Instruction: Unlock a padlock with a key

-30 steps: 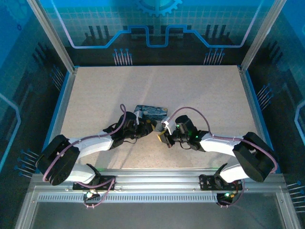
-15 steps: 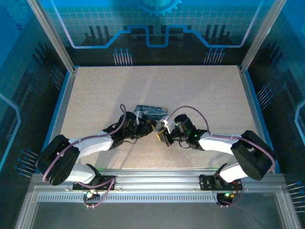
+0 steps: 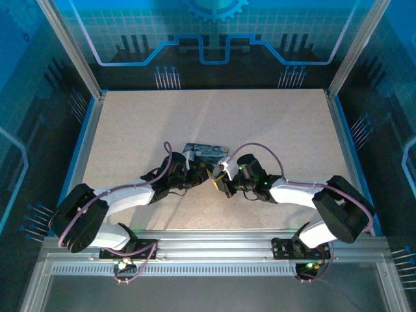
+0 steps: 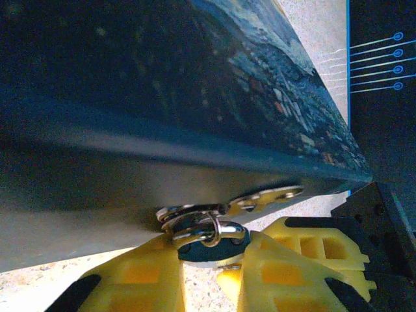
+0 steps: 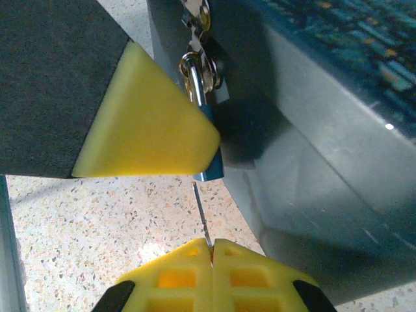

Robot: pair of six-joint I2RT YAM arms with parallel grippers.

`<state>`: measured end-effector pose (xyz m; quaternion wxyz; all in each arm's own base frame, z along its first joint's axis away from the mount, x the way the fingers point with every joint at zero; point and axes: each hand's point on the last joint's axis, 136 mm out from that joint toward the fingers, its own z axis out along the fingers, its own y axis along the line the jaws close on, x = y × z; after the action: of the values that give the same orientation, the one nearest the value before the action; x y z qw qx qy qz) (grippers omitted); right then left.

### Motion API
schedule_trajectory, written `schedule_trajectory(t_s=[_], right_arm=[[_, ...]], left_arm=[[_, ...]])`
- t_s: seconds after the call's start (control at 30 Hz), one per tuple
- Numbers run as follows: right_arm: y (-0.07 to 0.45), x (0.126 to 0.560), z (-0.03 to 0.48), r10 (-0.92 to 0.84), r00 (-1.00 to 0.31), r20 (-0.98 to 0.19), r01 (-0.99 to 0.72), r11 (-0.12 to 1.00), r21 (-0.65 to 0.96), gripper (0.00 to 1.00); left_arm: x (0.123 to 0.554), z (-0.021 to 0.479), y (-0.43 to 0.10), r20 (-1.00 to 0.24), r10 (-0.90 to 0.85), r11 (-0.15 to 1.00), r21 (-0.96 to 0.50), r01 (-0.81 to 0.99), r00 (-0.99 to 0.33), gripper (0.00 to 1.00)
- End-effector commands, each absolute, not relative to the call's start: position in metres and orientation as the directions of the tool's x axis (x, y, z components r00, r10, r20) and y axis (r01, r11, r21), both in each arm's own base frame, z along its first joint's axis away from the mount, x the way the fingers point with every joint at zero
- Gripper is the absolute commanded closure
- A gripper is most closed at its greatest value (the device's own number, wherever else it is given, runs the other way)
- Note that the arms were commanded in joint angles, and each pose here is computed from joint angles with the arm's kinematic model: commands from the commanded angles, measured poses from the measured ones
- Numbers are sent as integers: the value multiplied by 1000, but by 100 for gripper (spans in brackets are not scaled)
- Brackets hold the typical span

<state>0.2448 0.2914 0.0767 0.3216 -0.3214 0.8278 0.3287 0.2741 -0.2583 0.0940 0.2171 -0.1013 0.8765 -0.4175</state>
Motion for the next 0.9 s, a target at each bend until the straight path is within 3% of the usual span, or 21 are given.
schedule_trajectory(t_s=[0.0,0.87], right_arm=[[295,252,84,-304,-576,-759,-749,568,341,100],[298,260,86,-287,-585,-759,-744,563,361,99]], left_arm=[[281,120,-264,-355,-362,602,-795,75,-862,88],[281,120,-265,-354,-358,602,-795,76,-864,88]])
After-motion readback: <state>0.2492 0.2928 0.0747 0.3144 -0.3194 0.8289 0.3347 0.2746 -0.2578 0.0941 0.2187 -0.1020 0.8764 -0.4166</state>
